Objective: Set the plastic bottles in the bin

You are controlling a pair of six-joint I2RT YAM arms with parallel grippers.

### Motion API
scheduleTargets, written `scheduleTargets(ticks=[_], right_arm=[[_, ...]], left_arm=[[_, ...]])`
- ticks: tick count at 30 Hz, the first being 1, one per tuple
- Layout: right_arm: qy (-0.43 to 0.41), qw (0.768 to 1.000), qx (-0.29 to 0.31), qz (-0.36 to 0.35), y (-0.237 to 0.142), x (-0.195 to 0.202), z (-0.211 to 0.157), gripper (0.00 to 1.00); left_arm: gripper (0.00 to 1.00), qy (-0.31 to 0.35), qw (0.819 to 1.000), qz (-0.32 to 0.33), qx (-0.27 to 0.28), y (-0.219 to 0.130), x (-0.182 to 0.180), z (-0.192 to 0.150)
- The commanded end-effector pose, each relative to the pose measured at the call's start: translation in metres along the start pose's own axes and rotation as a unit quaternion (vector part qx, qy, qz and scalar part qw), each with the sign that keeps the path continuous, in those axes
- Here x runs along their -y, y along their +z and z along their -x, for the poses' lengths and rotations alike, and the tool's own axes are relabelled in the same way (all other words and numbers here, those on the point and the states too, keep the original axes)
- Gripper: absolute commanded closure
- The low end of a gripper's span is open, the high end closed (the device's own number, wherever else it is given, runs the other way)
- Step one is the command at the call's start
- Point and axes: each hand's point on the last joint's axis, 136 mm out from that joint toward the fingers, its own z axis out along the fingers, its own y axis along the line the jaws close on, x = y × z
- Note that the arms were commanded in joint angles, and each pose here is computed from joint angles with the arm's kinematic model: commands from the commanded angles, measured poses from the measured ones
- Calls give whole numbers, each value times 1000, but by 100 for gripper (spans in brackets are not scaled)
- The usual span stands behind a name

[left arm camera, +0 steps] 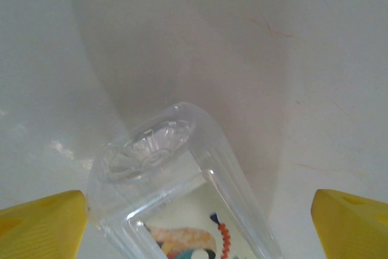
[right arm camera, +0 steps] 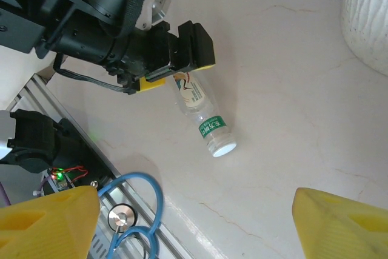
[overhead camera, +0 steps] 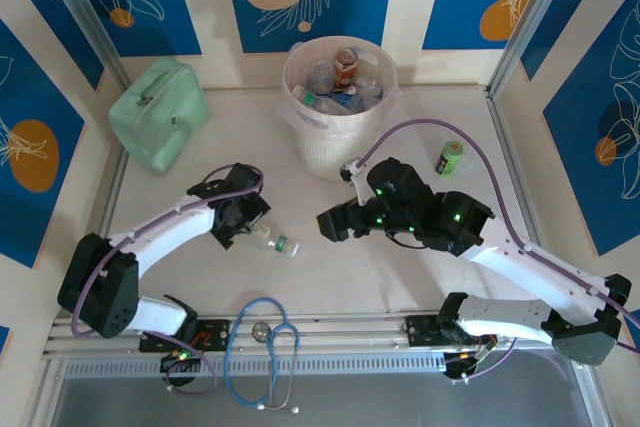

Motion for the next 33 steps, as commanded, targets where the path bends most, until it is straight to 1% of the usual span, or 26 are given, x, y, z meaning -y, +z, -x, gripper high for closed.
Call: scheduleTargets(ticks=[1, 10, 13, 15, 16, 22, 25, 28, 33], right_arm=[[15, 1000, 4, 5, 0, 1, -1, 17], [35, 999, 5, 0, 1, 8, -2, 18], [41, 999, 8, 2, 2, 9, 0, 18], [44, 999, 9, 3, 2, 10, 1, 18], [44, 999, 9, 3, 2, 10, 1, 19], [54, 998, 11, 4, 1, 12, 3, 20], [67, 998, 9, 4, 1, 14, 2, 20], [89, 996, 6, 13, 2, 16, 3, 20], [128, 990, -14, 62, 8, 8, 5, 18]], left_arm=[[10, -9, 1000, 6, 14, 6, 2, 4], [25, -8, 1000, 20, -9, 25, -1, -6], [32, -3, 1000, 20, -13, 28, 1, -8], [39, -2, 1000, 19, -14, 29, 1, -8], [41, -1, 1000, 17, -14, 29, 2, -8], [48, 8, 1000, 12, -16, 27, 4, -8], [50, 14, 1000, -3, -18, 19, 12, -7], [51, 24, 999, -31, -12, 0, 26, -2], [51, 56, 991, -123, -1, -49, 63, 7]])
